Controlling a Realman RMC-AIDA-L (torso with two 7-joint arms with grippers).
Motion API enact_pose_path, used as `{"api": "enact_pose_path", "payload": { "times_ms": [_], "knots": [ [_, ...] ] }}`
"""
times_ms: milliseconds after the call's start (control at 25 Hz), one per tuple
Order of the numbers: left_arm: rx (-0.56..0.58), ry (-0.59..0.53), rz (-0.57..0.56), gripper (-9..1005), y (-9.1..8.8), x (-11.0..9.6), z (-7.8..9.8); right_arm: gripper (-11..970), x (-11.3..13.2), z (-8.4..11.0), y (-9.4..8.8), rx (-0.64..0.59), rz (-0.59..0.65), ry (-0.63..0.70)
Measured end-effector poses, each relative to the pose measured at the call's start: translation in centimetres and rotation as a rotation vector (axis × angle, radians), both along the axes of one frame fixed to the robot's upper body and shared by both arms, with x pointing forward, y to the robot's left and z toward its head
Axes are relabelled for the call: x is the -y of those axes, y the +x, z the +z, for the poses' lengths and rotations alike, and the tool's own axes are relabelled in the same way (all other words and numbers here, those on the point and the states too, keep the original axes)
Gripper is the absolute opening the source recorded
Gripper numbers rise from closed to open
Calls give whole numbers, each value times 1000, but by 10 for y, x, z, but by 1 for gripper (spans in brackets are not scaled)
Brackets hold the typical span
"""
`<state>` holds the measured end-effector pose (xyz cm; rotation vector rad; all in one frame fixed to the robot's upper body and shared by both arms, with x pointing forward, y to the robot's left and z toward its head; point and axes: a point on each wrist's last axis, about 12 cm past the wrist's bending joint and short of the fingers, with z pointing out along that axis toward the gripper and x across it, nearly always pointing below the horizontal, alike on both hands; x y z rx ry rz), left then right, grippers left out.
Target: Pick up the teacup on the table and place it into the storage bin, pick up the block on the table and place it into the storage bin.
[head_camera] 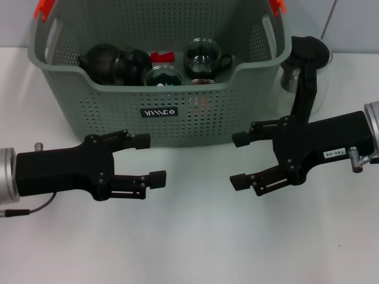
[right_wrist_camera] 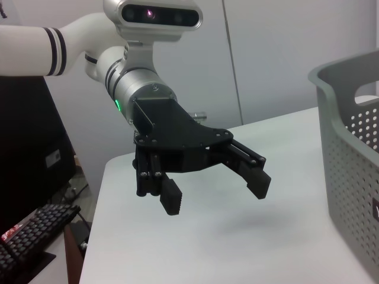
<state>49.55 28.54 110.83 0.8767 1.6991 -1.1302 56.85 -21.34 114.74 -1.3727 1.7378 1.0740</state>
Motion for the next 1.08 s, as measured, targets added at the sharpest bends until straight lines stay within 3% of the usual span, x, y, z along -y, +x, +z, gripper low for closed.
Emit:
{"api": "enact_pose_path", "payload": {
  "times_ms": [1080],
  "knots": [
    [-8, -5, -19, 952, -1, 1, 1, 946, 0, -3, -3, -21, -10, 8]
  ]
}}
